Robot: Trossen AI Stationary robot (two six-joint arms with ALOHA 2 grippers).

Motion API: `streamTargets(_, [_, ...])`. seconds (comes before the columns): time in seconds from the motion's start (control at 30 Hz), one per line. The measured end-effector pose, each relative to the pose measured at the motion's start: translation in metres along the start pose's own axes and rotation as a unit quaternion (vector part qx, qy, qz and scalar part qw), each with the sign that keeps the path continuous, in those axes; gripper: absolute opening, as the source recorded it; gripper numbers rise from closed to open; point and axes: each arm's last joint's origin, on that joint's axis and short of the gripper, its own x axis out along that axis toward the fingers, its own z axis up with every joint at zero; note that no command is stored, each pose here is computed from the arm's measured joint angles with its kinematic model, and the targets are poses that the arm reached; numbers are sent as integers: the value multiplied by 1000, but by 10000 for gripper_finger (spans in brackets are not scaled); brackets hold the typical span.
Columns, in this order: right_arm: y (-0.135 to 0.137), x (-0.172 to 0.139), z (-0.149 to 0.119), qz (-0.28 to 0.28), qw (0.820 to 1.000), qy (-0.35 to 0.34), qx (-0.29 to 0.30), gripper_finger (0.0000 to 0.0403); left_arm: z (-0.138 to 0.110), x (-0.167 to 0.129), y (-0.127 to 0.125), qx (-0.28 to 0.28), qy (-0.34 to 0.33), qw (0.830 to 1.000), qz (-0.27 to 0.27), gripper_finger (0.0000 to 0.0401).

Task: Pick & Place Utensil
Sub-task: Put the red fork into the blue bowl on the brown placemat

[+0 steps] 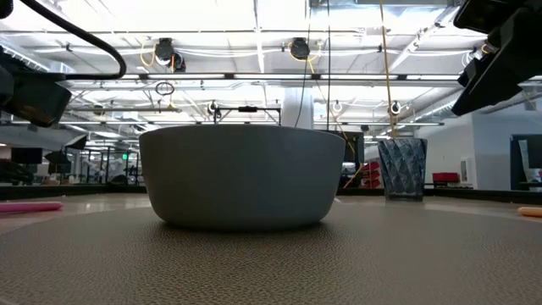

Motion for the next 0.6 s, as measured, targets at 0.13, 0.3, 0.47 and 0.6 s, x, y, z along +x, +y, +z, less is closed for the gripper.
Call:
streamTargets(0.13, [0,0,0,0,1000,0,0,180,0,0,0,-2,-2,1000,1,161])
streamTargets(0.3, [0,0,0,0,1000,0,0,180,0,0,0,-2,-3,1000,2,161])
streamTargets(0.47, [0,0,0,0,1000,0,0,180,1,0,4,-24,-4,999,20,161])
streamTargets(0.6, [0,0,0,0,1000,0,0,180,1,-1,5,-26,-11,999,23,161])
